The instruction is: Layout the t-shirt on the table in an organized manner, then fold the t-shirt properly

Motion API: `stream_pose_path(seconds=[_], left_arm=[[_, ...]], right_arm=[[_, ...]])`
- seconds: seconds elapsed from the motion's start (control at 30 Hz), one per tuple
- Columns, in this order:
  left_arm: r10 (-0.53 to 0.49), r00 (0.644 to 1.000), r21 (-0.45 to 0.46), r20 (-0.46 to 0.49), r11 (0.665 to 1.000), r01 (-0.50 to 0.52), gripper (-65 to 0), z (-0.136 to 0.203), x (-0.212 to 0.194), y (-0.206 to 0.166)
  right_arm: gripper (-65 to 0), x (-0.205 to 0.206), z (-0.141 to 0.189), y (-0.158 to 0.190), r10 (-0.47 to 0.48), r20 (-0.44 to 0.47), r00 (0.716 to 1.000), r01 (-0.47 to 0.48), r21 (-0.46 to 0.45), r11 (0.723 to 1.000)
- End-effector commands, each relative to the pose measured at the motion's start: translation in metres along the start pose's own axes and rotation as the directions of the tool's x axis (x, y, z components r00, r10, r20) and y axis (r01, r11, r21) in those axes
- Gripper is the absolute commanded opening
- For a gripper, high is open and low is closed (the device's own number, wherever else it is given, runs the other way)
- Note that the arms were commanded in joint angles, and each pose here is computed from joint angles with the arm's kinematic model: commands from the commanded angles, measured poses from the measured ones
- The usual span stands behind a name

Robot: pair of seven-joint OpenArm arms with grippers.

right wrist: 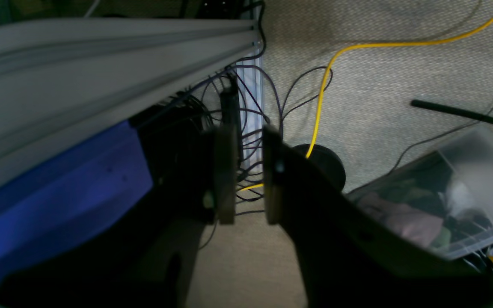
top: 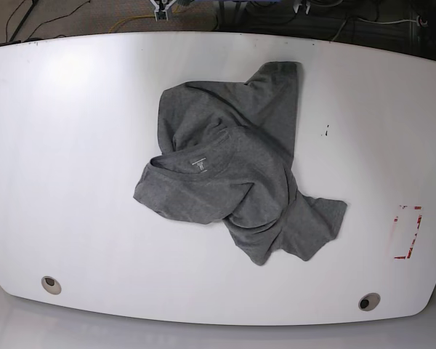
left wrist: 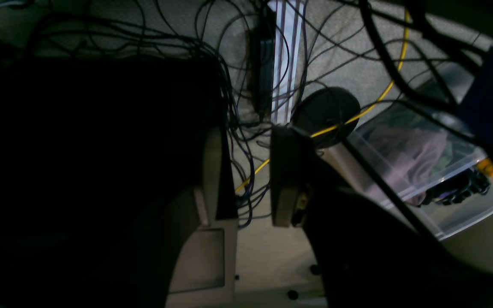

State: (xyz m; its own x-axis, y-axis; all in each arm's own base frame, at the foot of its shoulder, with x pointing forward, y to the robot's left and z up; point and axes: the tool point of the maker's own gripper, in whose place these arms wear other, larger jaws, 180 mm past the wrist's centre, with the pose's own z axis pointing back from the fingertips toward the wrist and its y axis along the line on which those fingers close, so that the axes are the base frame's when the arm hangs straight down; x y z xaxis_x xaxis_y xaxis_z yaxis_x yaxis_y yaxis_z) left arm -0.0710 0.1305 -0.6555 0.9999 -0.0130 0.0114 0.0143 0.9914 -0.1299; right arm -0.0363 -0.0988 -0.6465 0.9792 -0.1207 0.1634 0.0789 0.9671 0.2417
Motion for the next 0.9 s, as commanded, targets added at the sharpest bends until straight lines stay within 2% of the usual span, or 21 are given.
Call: stream_pose_path(seconds=[0.0, 0.63, 0.67, 0.7, 0.87], left_arm=[[-0.003, 1.000, 0.005, -0.020, 1.000, 0.003, -48.1, 0.003, -0.013, 0.003], [-0.023, 1.000, 0.013, -0.021, 1.000, 0.023, -48.4, 0.015, -0.047, 0.007], [-0.030, 0.999, 0.024, 0.043, 0.999, 0.029, -47.8, 0.009, -0.006, 0.013], [-0.036, 0.997, 0.035, 0.063, 0.999, 0.034, -47.8, 0.010, 0.004, 0.020], [-0.046, 0.995, 0.046, 0.083, 0.998, 0.042, -47.8, 0.011, 0.014, 0.026]], right_arm=[[-55.6, -0.001, 0.002, -0.002, 0.000, 0.008, 1.000, 0.000, -0.001, 1.000], [-55.6, -0.018, 0.013, -0.006, 0.002, 0.025, 1.000, -0.002, -0.011, 1.000], [-55.6, 0.007, 0.001, 0.009, 0.015, 0.049, 0.999, -0.016, 0.013, 1.000], [-55.8, 0.011, 0.000, 0.010, 0.018, 0.053, 0.998, -0.018, 0.014, 1.000], [-55.8, 0.012, -0.001, 0.011, 0.017, 0.053, 0.998, -0.018, 0.016, 1.000]])
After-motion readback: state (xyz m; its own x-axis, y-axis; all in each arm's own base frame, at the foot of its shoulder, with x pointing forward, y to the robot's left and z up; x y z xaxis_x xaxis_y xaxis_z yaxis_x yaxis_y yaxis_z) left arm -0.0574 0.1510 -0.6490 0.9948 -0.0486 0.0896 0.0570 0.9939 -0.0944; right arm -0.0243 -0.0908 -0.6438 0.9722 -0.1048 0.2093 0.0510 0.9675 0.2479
